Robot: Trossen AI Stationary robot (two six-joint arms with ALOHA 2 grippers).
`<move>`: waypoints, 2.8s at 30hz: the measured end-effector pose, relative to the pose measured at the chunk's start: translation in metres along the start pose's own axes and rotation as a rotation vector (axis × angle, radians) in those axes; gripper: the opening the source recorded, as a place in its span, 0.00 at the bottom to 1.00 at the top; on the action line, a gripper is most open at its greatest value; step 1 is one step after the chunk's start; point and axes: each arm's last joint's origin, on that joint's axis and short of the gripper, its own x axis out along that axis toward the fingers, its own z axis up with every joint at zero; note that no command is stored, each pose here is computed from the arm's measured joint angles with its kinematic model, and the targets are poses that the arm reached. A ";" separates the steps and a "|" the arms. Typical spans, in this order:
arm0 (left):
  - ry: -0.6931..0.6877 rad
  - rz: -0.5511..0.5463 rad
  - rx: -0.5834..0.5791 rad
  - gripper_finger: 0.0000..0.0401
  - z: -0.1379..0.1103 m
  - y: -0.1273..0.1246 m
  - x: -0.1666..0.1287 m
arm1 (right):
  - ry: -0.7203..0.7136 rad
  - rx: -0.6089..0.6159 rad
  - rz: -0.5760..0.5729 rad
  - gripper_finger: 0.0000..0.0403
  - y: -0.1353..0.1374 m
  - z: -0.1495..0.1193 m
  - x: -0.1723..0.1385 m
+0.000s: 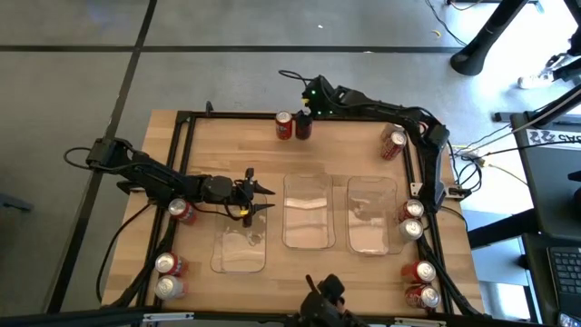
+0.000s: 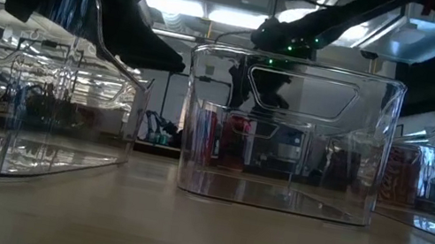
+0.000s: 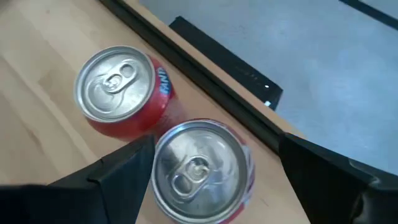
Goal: Sort soda cans
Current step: Put the top left red white soda can into the center transparent bin
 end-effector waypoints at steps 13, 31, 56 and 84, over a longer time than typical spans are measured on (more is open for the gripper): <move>-0.001 0.000 0.001 0.41 0.000 0.000 0.000 | 0.026 -0.020 0.042 0.84 0.009 -0.006 0.008; -0.002 0.000 0.000 0.41 0.000 0.000 0.000 | 0.071 -0.022 0.015 0.84 0.011 -0.015 0.026; 0.000 0.000 0.001 0.41 0.000 0.000 0.000 | 0.043 -0.130 0.028 0.73 0.052 -0.012 -0.045; -0.001 0.000 0.005 0.41 0.000 0.000 0.000 | 0.154 -0.455 0.239 0.73 0.160 -0.097 -0.203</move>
